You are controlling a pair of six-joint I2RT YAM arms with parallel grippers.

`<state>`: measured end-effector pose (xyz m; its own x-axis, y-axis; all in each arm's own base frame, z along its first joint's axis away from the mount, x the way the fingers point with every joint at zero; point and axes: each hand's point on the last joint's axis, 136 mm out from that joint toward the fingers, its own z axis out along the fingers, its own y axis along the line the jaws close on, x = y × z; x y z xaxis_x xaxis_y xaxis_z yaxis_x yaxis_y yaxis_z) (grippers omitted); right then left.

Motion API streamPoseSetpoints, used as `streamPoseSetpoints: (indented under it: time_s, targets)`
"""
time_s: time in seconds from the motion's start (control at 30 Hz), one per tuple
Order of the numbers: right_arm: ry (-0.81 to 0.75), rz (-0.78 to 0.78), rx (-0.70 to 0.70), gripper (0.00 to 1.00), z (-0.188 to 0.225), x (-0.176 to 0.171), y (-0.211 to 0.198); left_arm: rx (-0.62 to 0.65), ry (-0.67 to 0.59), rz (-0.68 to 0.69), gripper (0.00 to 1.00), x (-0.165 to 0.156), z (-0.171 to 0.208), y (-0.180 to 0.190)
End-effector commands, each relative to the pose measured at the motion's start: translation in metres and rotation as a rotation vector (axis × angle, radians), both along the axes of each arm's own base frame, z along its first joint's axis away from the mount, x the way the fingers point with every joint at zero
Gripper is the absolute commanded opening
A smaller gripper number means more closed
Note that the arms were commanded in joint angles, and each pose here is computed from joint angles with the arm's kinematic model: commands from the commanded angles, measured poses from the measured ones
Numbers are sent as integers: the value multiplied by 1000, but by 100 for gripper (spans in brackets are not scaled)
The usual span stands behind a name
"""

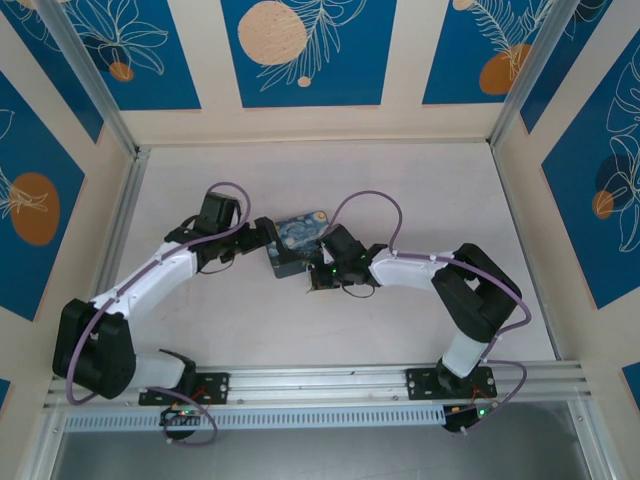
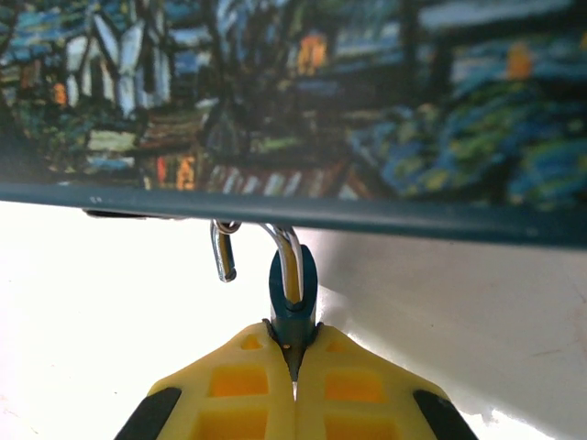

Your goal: Unlock the padlock with the key

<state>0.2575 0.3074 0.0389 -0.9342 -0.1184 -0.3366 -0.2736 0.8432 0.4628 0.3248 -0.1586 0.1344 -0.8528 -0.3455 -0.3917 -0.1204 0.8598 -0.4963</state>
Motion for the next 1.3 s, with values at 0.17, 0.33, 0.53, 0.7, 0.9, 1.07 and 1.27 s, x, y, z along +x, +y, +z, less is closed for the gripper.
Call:
streamPoseSetpoints:
  time_s: [0.17,0.33,0.53,0.7,0.9,1.07,1.27]
  targets:
    - [50,-76,86,0,6,-4,3,51,95,-21,98,-3,-21,5]
    - [108,-150,126,0,1,-8,1,59,123,-18,97,-6,-32,4]
    - [173,-245,198,0,-1,-10,2,66,135,-23,97,-11,-41,2]
    - [222,-308,241,0,-7,-11,1,82,154,-34,97,-17,-52,-2]
    - [254,-352,256,0,-15,-13,-2,119,182,-50,97,-21,-65,-7]
    - [262,-372,234,0,-22,-17,-12,114,190,-61,97,-22,-66,-13]
    - [279,-409,204,0,-34,-22,-33,101,155,-71,97,-17,-48,-19]
